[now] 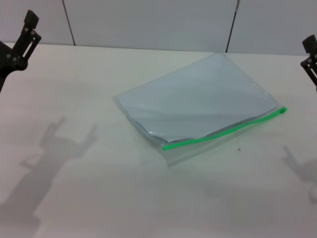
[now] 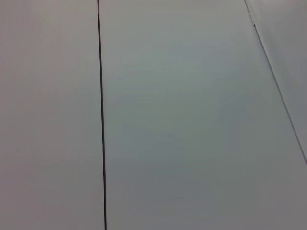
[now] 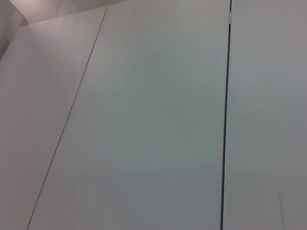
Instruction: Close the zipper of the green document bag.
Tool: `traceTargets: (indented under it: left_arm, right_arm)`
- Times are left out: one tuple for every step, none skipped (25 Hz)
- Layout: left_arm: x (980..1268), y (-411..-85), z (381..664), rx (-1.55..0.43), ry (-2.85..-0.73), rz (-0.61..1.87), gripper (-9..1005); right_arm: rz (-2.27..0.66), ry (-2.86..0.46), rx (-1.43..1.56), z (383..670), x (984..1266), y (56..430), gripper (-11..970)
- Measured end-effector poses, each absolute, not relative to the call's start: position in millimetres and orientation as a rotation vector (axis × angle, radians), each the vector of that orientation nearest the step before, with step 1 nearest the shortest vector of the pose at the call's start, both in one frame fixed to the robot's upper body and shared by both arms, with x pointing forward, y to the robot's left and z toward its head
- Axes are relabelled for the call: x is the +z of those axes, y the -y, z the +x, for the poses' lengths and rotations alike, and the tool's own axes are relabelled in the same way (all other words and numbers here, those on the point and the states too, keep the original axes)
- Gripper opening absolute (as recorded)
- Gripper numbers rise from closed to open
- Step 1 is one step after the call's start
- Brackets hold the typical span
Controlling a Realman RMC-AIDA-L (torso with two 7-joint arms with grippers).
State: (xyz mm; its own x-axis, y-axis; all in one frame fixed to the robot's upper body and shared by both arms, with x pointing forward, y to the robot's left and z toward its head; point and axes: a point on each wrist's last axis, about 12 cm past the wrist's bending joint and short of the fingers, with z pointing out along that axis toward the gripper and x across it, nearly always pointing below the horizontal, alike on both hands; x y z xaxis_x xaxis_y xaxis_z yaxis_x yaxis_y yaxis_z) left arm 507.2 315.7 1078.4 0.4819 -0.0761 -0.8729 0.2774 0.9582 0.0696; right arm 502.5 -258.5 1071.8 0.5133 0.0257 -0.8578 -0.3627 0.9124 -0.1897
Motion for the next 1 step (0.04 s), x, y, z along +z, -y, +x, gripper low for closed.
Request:
traceTargets:
  left_arm:
    - [1078.3, -315.7, 507.1, -0.217, -1.048, 0.212, 865]
  right_arm:
    - [-0.369, -1.010, 0.240, 502.6, 1071.8, 258.5, 886]
